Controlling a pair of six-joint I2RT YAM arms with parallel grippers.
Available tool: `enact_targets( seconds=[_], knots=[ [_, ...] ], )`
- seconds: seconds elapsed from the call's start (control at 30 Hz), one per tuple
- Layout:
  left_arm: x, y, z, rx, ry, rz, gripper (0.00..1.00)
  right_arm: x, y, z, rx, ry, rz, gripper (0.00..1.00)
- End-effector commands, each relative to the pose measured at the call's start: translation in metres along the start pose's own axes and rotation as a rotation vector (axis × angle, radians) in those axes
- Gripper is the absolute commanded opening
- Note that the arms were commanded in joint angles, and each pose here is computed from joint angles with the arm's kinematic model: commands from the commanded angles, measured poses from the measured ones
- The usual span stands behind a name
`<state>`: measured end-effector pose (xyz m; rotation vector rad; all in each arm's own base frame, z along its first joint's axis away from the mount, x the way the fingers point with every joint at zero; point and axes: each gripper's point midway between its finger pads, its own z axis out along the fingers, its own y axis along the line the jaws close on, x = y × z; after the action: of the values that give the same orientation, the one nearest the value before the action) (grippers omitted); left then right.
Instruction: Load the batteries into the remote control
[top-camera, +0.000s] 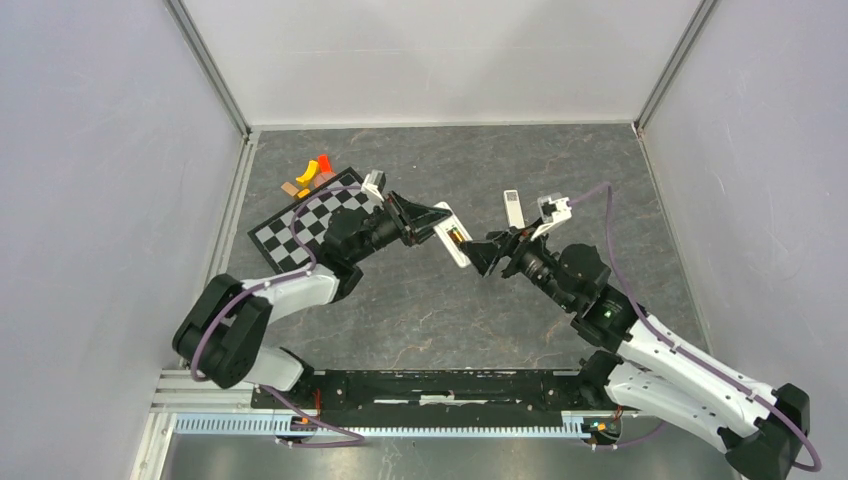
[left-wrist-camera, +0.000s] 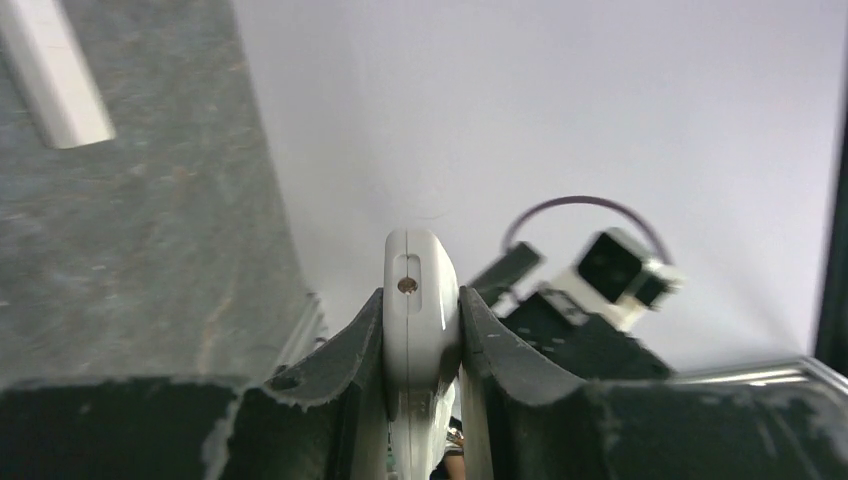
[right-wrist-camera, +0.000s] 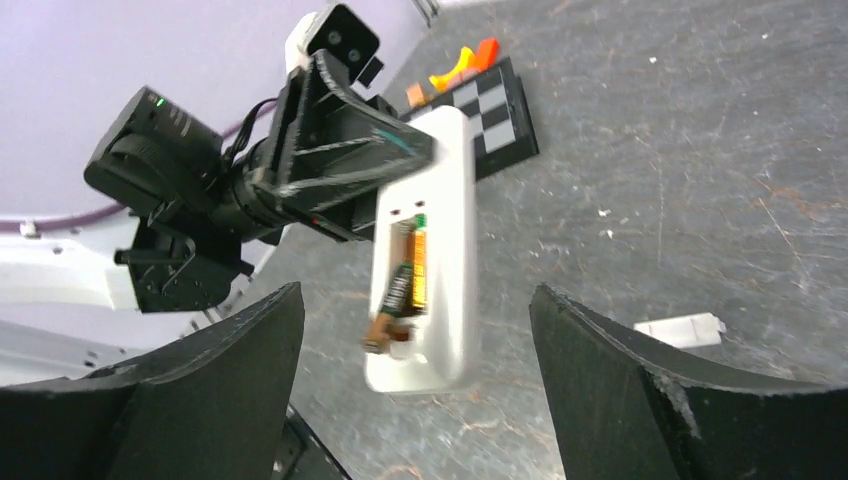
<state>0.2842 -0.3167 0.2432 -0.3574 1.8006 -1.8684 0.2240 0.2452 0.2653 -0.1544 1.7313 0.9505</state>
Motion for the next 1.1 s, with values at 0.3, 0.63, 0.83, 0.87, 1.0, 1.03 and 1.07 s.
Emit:
enact_targets(
  seconds=[0.3,0.63,0.83,0.87,1.0,1.03,1.07],
  knots=[
    [-0.019,-0.099,-0.003,0.312,0.017,-0.421,0.02,-0.063,0.048,-0.014,-0.254,-0.303,0.289,0.95],
    [-0.030,-0.059,0.003,0.092,-0.097,-0.207,0.02,-0.044,0.024,-0.003,-0.120,-0.242,0.291,0.97],
    [-0.060,0.010,-0.016,-0.190,-0.245,0.028,0.02,-0.009,-0.007,0.009,0.030,-0.106,0.138,0.88],
    [-0.068,0.021,-0.023,-0.258,-0.282,0.088,0.02,0.003,-0.014,0.014,0.063,-0.060,0.105,0.88],
    [-0.098,0.047,-0.061,-0.504,-0.421,0.306,0.02,0.045,-0.032,0.036,0.125,0.121,-0.022,0.85],
    [-0.108,0.047,-0.071,-0.555,-0.467,0.361,0.02,0.058,-0.038,0.043,0.147,0.174,-0.058,0.84],
    [-0.115,0.048,-0.084,-0.612,-0.501,0.410,0.02,0.062,-0.040,0.050,0.165,0.207,-0.084,0.82]
  ],
)
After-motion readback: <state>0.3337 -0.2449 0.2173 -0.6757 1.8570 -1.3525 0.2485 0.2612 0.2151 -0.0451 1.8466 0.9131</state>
